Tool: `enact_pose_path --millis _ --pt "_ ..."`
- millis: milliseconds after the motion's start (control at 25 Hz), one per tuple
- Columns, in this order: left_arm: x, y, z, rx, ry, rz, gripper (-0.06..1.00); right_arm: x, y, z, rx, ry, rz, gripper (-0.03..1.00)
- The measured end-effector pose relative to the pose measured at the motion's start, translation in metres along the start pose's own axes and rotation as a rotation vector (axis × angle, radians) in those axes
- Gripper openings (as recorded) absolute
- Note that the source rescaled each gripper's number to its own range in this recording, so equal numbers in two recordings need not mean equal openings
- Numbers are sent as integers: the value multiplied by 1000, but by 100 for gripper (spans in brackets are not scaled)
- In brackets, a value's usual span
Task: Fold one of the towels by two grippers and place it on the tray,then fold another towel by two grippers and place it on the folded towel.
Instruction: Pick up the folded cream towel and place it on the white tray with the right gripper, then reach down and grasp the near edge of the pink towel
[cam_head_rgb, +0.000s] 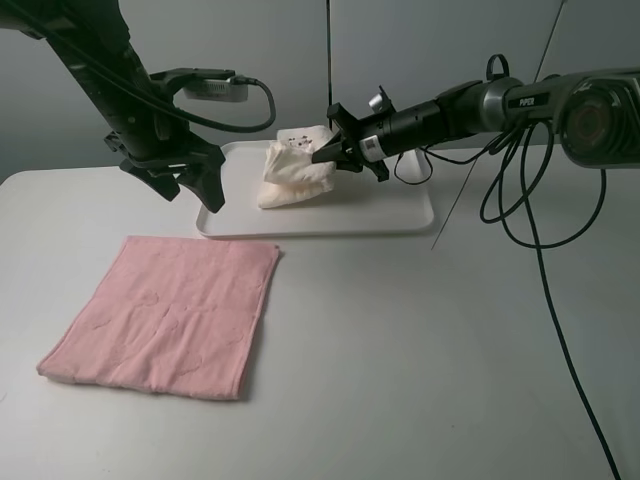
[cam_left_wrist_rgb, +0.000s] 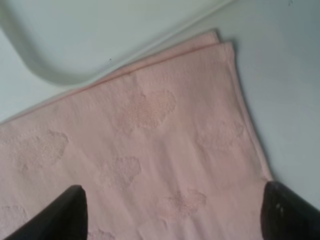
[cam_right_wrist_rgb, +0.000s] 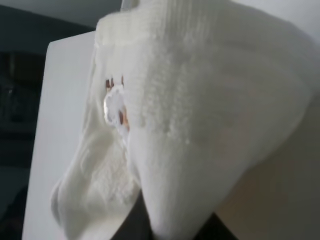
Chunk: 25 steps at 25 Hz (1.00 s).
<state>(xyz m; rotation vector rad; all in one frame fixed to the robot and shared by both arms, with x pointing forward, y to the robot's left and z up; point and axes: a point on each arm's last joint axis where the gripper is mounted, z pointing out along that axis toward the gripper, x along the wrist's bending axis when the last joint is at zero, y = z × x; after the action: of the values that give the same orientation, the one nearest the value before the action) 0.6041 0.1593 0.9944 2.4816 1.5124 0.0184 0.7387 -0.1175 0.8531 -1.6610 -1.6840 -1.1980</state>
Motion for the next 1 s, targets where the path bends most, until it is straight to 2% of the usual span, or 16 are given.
enact_pose_path --millis 80,120,160,280,360,480,640,840,1000 --pt "0 0 0 2 0 0 90 -2 0 0 0 -21 -11 10" --pt "0 0 0 2 0 0 90 -3 0 0 0 -32 -14 14" --pt "0 0 0 4 -1 0 90 -3 0 0 0 -40 -18 21" --pt "0 -1 0 14 -1 1 90 -5 0 0 5 -51 -24 54" --pt "0 -2 0 19 -2 2 90 -4 -2 0 21 -40 -23 66" --pt "-1 -3 -1 30 -5 2 90 5 -1 -6 40 -51 -75 70" --pt "-1 -6 -1 61 -8 4 90 36 8 -32 56 -140 -266 72" --pt "1 -10 -9 83 22 38 90 87 12 -76 99 -244 -487 95" --pt "2 -14 -33 46 84 87 90 117 10 -105 131 -310 -563 100"
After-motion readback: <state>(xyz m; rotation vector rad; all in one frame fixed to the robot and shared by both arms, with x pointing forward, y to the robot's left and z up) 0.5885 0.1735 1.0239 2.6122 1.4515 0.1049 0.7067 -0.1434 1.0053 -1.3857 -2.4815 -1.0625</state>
